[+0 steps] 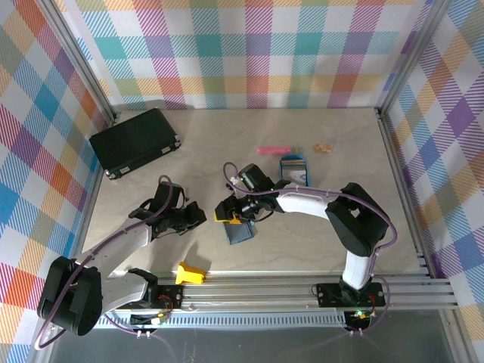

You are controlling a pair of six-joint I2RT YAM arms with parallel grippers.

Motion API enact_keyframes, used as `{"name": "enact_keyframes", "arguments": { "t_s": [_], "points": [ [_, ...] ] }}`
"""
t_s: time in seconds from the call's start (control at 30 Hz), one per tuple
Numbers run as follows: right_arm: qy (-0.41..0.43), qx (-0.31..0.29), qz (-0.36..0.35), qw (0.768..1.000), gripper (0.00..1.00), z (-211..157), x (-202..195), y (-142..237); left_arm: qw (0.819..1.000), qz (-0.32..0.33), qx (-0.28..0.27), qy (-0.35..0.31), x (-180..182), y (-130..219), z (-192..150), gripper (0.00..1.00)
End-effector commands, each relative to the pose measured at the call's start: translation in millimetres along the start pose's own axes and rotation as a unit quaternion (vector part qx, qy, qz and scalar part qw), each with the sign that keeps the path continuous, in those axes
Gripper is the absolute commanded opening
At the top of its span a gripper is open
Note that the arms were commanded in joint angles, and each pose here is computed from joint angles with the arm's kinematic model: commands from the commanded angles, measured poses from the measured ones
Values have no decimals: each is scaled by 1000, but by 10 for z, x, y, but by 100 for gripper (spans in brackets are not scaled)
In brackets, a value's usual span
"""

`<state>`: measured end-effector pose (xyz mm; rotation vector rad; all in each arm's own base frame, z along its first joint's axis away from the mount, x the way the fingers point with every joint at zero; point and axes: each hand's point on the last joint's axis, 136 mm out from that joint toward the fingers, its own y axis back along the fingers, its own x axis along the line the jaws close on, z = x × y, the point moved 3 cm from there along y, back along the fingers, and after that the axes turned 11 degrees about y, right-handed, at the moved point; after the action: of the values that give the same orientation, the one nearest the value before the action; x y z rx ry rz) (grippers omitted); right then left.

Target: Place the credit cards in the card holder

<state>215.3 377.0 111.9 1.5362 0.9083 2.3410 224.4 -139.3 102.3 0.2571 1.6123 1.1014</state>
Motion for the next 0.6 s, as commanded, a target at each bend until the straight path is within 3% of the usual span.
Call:
{"name": "enact_keyframes", "arguments": {
  "t_s": [0.0,0.23,0.47,0.57],
  "points": [
    [8,-7,5,1000,54,87,97,-92,1000,21,10,7,94,92,-61,2],
    [15,-5,5,1000,53,94,179,-159,999,22,19,13,119,63,-78,3],
    [29,13,-62,998,49,33,68,-60,1000,11,18,8,88,49,-68,3],
    [32,18,-84,996,42,11,28,-37,1000,10,22,8,83,42,-75,3]
  ]
}}
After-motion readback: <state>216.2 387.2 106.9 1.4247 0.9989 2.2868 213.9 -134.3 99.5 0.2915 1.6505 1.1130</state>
